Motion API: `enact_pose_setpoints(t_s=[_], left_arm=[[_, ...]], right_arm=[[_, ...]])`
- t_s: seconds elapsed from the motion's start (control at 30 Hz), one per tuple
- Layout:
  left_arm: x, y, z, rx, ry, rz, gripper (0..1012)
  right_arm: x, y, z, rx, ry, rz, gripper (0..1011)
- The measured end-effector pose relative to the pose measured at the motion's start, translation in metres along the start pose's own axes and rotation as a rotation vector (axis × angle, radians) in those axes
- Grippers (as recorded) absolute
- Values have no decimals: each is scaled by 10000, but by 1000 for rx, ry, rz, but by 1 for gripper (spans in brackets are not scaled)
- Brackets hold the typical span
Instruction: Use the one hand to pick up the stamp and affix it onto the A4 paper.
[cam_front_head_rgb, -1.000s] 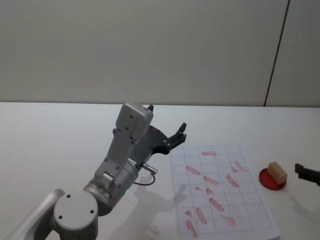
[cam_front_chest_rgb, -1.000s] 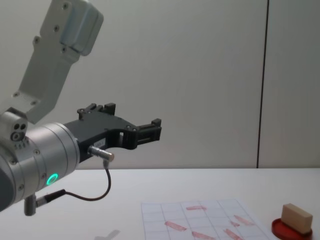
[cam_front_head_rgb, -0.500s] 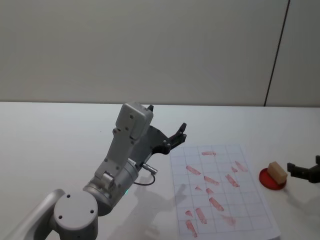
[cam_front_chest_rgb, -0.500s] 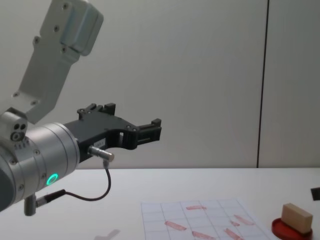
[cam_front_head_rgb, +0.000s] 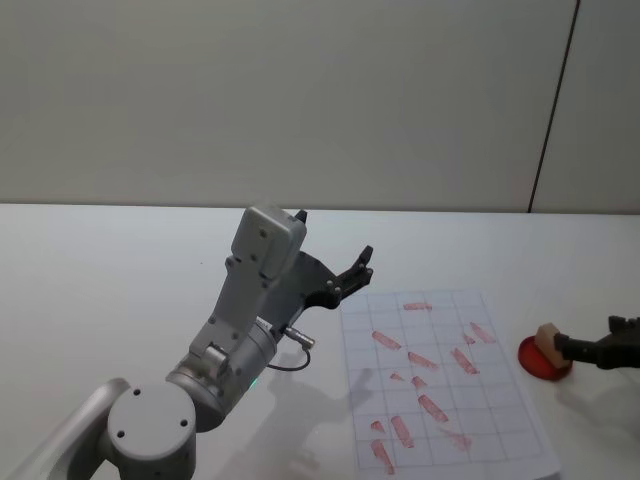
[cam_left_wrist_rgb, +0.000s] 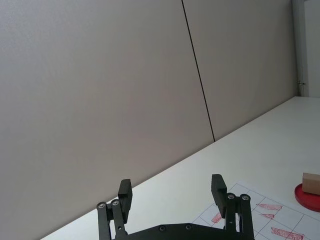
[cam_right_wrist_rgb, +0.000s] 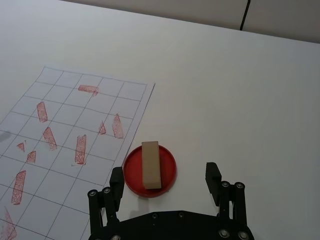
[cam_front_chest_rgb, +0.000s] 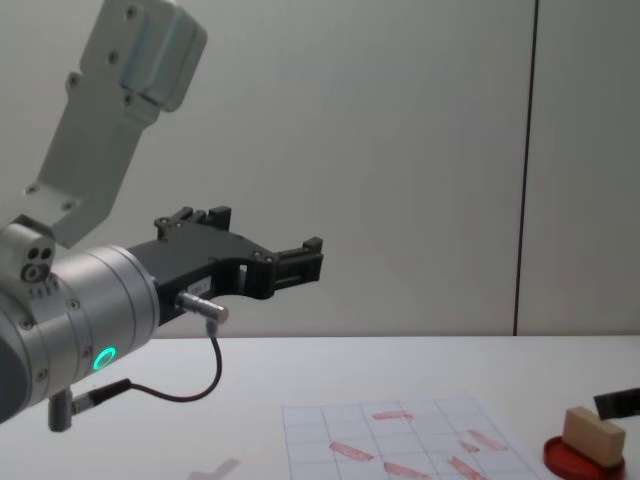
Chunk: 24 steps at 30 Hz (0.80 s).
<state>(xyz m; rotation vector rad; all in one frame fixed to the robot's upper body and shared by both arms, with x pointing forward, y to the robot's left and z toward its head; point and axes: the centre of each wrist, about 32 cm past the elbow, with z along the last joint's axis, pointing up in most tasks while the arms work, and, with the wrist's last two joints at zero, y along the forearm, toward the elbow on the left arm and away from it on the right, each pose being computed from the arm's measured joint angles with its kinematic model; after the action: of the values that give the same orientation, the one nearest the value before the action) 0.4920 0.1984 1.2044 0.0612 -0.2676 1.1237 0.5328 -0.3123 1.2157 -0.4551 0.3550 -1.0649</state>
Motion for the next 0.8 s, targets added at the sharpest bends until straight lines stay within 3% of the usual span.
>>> enact_pose_setpoints(t_s=[0.8], left_arm=[[0,0,0,0,0,0,1002]], right_arm=[[-43,222,33,-34,0,25,1001]])
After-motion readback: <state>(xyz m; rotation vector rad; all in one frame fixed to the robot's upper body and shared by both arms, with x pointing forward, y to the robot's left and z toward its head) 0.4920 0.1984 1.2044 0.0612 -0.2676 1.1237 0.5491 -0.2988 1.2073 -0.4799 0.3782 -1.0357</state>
